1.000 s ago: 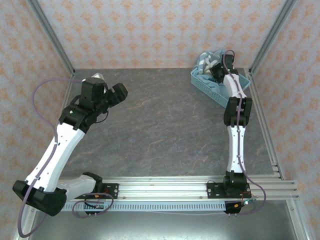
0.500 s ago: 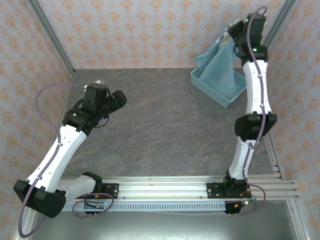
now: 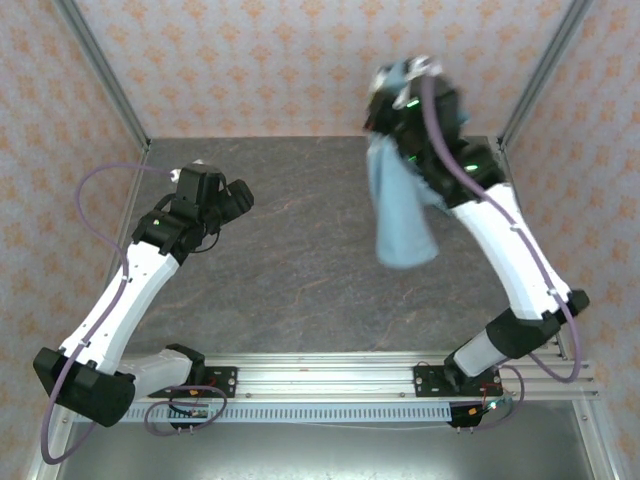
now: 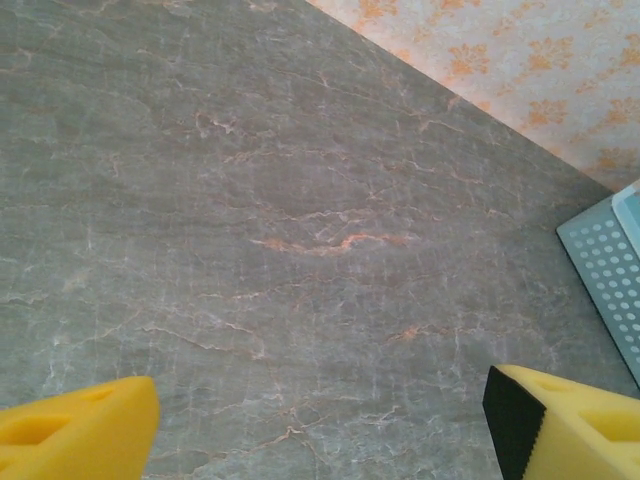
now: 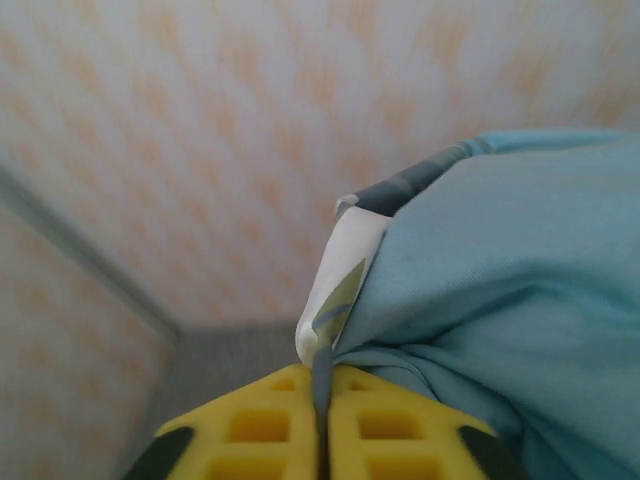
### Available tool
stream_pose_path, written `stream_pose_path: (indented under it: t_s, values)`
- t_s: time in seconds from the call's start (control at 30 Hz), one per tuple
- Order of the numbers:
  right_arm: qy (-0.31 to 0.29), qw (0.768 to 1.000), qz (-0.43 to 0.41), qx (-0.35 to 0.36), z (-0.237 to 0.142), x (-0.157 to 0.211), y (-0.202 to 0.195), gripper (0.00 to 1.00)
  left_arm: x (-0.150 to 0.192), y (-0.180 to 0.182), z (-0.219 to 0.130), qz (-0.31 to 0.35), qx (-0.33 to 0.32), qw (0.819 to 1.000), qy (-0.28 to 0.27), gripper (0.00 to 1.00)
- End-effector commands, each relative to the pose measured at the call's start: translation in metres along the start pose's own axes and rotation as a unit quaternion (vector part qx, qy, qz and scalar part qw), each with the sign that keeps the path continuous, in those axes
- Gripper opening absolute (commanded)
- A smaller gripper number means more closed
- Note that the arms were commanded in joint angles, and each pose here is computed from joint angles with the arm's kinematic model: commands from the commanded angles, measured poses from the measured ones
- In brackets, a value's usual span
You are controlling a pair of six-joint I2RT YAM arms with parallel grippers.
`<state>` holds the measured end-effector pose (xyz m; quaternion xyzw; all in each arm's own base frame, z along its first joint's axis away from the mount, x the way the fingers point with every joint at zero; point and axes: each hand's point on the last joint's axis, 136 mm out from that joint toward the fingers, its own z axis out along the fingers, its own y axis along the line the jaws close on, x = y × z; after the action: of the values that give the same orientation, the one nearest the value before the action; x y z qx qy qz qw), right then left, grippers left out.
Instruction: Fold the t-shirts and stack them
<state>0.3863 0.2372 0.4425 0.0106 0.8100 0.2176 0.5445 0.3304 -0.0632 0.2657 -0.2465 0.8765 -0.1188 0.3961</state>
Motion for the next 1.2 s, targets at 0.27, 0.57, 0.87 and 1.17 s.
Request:
stream_pose_path:
  t_s: [0.27,0.57,0.87,1.17]
  values:
    - [0.287,0.954,-0.070,-0.059,0.061,0.259,0.085,0.72,0.029,0.023,-0.013,0.030,-0.025,0.998,0.056,0.88]
    - [0.300,0.942,0.108,0.106,0.035,0.275,-0.064,0.68,0.083,-0.013,0.024,0.080,0.038,0.982,0.165,0.85]
    - [0.340,0.879,0.237,0.238,0.022,0.329,-0.168,0.63,0.119,-0.081,0.086,0.229,-0.025,0.954,0.190,0.87]
    - [0.363,0.817,0.322,0.312,0.028,0.362,-0.216,0.62,0.146,-0.105,0.156,0.407,-0.144,0.886,0.169,0.80]
